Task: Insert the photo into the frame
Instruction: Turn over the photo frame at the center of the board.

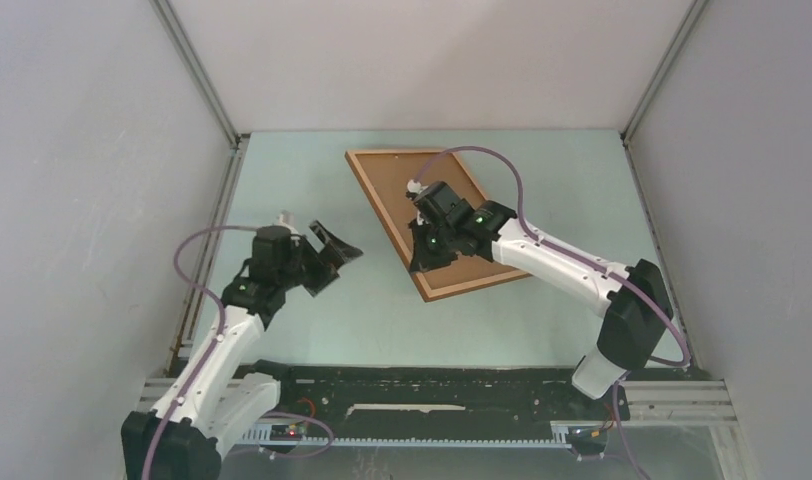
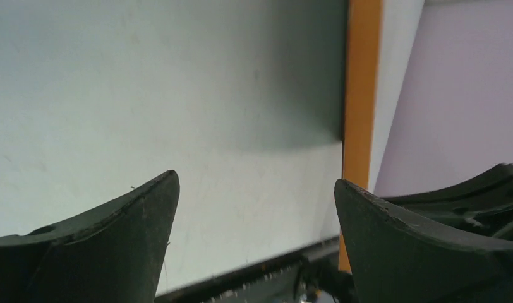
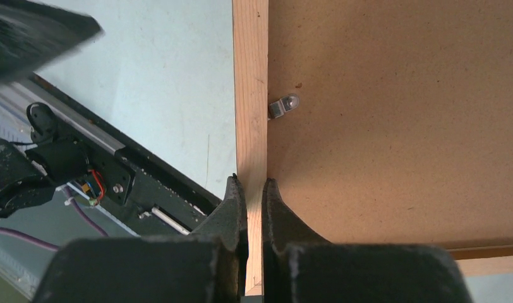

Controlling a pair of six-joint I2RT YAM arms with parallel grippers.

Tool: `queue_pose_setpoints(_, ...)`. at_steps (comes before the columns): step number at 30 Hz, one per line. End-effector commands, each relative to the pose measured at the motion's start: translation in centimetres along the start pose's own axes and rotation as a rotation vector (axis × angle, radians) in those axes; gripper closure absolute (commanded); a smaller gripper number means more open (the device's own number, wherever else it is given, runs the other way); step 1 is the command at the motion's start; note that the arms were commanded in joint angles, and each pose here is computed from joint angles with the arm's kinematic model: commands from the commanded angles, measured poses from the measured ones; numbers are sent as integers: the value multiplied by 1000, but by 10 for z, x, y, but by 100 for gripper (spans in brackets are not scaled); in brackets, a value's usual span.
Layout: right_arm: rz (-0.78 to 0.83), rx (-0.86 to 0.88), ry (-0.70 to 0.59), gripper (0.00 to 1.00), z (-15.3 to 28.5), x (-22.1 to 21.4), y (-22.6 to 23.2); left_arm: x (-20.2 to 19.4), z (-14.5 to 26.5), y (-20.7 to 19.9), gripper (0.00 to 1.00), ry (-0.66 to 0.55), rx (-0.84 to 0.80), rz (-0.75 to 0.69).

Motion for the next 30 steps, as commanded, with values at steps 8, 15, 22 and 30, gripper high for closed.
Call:
queue_pose_setpoints(8,21,171,-138,100,28,0,7,-45,-10,-11,6,73,-331,334)
queue_pose_setpoints(15,28,219,-147,100,28,-12,7,-56,-35,-51,0,194,-363,218)
queue_pose_setpoints(22,47,266,-177,100,38,-18,8,-84,-63,-56,8,243,-304,232)
queue_pose_setpoints(30,78,283,-190,100,51,-29,11,-85,-62,-61,51,172,-276,200)
Point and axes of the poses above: each gripper's point midway between its finger pads, its own z axis back along the fingers, its own y axis along the line the jaws close on, x = y × z, the point moved 10 cm from there along z, back along the fingers, and after that the axes turned 12 degrees about z, right-handed, at the moved point
